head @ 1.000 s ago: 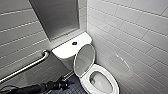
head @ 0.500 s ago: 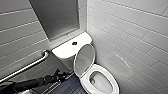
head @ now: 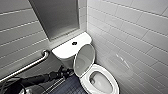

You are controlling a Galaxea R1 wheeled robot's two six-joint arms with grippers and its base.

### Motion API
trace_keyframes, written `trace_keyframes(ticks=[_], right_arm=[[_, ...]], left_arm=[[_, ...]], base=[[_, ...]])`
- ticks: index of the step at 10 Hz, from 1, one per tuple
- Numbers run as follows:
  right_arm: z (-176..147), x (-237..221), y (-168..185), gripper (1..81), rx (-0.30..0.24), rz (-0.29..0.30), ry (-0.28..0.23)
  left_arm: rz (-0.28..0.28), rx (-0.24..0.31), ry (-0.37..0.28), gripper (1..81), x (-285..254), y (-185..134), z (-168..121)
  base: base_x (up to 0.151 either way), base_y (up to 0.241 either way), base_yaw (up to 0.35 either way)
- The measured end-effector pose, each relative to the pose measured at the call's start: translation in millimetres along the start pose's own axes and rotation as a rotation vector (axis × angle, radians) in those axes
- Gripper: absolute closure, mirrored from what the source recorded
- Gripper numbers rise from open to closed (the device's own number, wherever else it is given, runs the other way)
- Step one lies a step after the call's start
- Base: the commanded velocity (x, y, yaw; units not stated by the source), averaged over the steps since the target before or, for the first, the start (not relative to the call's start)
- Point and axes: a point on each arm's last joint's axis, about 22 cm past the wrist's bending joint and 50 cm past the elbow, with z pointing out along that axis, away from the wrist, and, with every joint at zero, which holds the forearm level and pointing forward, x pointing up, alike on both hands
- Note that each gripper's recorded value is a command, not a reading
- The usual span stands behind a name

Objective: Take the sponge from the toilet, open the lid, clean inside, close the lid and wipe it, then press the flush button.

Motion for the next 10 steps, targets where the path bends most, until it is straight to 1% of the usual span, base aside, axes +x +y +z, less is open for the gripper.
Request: trace_keyframes(ticks=[2, 3, 4, 5, 6, 7, 8, 10], right_arm=[[1.1, 2.5, -1.3, 81.1, 0.002, -0.001, 0.003], [1.7, 5.0, -1.9, 81.1, 0.003, -0.003, 0.005], [2.5, 8.4, -2.7, 81.1, 0.004, -0.004, 0.01], [3.0, 10.5, -3.2, 81.1, 0.005, -0.005, 0.012], [3.2, 11.1, -3.7, 81.1, 0.006, -0.003, 0.012], [3.2, 10.9, -3.5, 81.1, 0.005, -0.001, 0.012], [4.7, 11.7, -2.9, 81.1, 0.001, -0.002, 0.014], [9.0, 19.8, 6.7, 81.1, -0.027, -0.015, 0.025]], left_arm=[[-0.003, -0.005, -0.009, 1.0, -6.1, 0.1, 0.0], [-0.006, -0.003, -0.019, 1.0, -15.3, -6.4, -0.4], [0.013, 0.002, -0.05, 1.0, -33.2, -14.2, 0.0], [0.045, 0.007, -0.128, 1.0, -66.7, -19.3, 1.1], [0.07, -0.005, -0.197, 1.0, -100.0, -16.0, 4.7], [0.097, -0.008, -0.229, 1.0, -115.2, -16.3, 4.5], [0.119, 0.024, -0.262, 1.0, -122.8, -32.0, -1.0], [0.125, 0.105, -0.324, 1.0, -149.2, -85.1, -14.8]], base=[[0.0, 0.0, 0.0], [0.0, 0.0, 0.0], [0.0, 0.0, 0.0], [0.0, 0.0, 0.0], [0.0, 0.0, 0.0], [0.0, 0.0, 0.0], [0.0, 0.0, 0.0], [0.0, 0.0, 0.0]])
